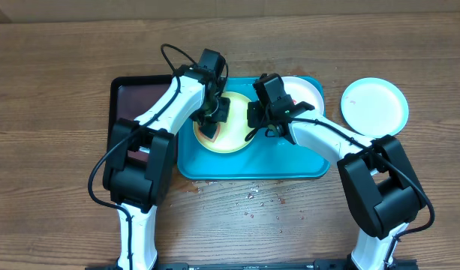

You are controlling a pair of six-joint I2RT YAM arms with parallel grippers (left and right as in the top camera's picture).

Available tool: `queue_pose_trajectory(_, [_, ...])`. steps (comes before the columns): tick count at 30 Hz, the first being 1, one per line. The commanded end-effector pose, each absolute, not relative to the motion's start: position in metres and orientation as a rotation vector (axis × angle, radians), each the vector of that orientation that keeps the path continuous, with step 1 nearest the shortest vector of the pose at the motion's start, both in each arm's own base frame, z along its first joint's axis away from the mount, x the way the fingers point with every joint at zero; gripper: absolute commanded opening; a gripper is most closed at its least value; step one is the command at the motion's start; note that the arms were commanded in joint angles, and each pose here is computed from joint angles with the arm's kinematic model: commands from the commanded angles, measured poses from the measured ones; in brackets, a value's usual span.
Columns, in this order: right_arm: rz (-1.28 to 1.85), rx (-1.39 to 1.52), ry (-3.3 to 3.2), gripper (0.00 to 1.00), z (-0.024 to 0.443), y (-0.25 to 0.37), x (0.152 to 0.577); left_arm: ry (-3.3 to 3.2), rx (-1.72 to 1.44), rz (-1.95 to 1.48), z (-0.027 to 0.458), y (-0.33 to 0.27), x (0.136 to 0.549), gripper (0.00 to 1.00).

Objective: Clean dirty plates on tray and stack at the side
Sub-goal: 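Keep scrubbing the yellow plate with the left gripper's sponge in circles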

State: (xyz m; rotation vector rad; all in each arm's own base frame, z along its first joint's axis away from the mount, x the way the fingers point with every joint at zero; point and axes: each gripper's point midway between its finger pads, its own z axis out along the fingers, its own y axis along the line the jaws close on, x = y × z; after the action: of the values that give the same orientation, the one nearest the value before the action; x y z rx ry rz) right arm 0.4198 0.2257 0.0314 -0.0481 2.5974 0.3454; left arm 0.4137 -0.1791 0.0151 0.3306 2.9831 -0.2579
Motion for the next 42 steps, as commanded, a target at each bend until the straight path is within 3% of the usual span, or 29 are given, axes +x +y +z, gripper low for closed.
queue_pose_trajectory(1, [0.375,-0.044,2.571,0.04,0.038,0.233,0.425,2.986,0.498,-0.493,0.004,-0.214,0.397,0.04])
queue_pose_trajectory(14, [0.373,-0.045,2.575,0.04,0.037,0.233,0.424,2.875,0.438,-0.521,0.004,-0.224,0.422,0.04])
queue_pose_trajectory(21, [0.370,-0.045,2.580,0.04,0.037,0.232,0.423,2.881,0.249,-0.221,-0.004,-0.188,0.440,0.04])
queue_pose_trajectory(36, [0.369,-0.045,2.582,0.04,0.036,0.232,0.423,3.079,-0.073,0.069,-0.013,-0.113,0.407,0.04])
queue_pose_trajectory(42, [0.370,-0.045,2.581,0.04,0.037,0.232,0.423,3.160,-0.037,-0.016,-0.013,-0.124,0.388,0.04])
